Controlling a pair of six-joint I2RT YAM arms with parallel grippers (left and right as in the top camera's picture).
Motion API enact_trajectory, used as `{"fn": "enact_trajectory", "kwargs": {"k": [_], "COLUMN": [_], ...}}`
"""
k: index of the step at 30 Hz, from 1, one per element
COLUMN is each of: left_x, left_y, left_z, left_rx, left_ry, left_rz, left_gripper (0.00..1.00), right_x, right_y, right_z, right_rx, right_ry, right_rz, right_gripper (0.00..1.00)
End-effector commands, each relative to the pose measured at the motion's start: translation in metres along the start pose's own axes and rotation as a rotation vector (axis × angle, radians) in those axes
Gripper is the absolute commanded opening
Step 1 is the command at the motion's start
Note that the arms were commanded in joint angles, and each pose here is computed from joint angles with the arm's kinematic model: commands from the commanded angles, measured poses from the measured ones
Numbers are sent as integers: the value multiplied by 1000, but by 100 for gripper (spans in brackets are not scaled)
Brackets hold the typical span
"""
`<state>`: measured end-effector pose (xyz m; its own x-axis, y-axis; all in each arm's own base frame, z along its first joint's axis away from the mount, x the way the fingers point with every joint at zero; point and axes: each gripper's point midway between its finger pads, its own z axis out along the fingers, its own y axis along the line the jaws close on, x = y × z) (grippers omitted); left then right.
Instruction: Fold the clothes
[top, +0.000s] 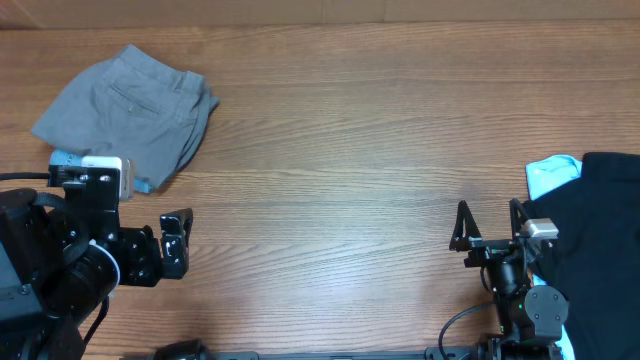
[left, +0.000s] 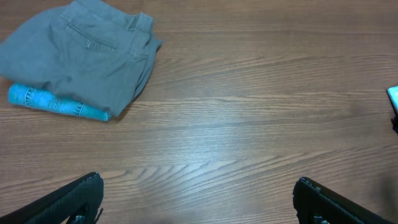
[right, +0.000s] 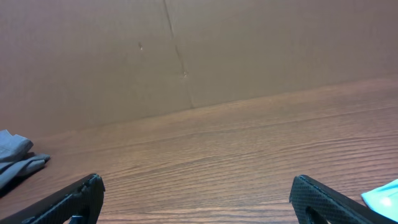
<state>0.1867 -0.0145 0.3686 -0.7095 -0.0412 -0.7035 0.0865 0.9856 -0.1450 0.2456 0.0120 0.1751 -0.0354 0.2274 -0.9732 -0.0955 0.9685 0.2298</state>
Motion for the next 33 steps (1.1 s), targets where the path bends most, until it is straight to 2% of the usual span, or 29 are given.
{"fn": "enact_trajectory", "kwargs": {"k": [1,12,18,21,28,33], "left_x": [0,0,6,7,-28,-9], "left_y": [-1,-2,-21,-21,-46,-48], "left_z": [0,0,-6,-11,-1,29], "left_rx": [5,5,72,57,164,205], "left_ry": [-1,-2,-8,-28,-352,-468], "left_rz": [-2,0,72,94,238,275], "left_gripper": [100,100,100,100,100,100], "right_x": [1,1,1,1,1,1], "right_y": [-1,-1,-1,-1,-1,-1], "right_z": [0,0,0,0,0,0], "right_rx": [0,0,0,0,0,0], "right_ry": [-8,-8,-8,-8,-8,-8], "right_rz": [-5,-5,-5,-5,-5,-5], "right_gripper": [100,100,100,100,100,100]}}
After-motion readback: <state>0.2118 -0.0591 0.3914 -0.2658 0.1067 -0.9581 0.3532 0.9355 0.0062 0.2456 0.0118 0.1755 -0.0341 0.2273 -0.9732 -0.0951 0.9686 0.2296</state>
